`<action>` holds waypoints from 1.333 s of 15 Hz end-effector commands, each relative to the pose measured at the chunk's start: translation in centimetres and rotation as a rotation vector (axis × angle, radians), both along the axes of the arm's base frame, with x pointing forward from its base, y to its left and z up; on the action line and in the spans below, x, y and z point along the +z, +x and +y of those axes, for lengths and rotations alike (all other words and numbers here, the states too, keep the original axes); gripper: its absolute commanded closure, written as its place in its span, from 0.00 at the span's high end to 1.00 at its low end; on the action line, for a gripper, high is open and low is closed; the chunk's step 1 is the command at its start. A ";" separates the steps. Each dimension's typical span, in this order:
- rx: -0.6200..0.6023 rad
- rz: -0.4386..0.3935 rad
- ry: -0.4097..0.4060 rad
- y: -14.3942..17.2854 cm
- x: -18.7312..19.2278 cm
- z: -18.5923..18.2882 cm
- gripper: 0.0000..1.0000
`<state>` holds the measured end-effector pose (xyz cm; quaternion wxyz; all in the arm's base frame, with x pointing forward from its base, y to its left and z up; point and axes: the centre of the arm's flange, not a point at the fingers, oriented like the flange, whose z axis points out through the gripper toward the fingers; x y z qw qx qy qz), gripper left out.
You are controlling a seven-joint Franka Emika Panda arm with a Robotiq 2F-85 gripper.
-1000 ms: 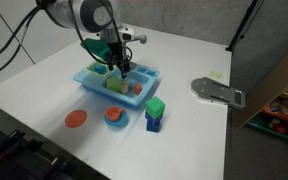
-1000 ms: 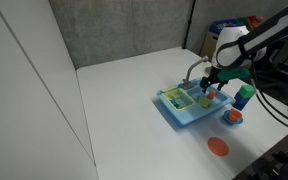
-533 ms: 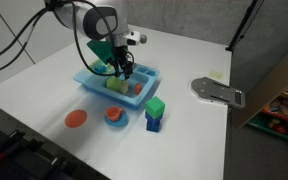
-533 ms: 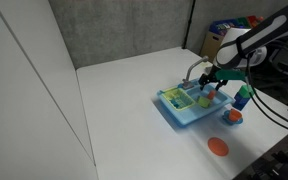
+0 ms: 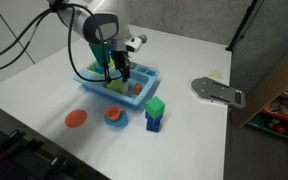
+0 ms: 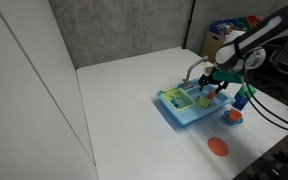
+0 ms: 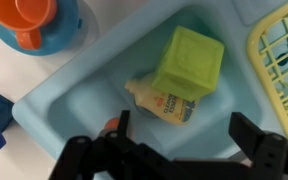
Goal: Take the green block out of the sink and place it on top of the stack
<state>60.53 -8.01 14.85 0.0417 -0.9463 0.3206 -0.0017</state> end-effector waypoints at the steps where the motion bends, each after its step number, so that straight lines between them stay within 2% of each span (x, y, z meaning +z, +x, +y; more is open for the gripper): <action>1: -0.089 0.020 0.038 0.4 -0.4 -0.5 1.00; 8: -0.167 0.025 0.125 0.2 -1.5 -0.2 1.00; 20: -0.206 0.058 0.171 0.2 -3.8 0.0 1.00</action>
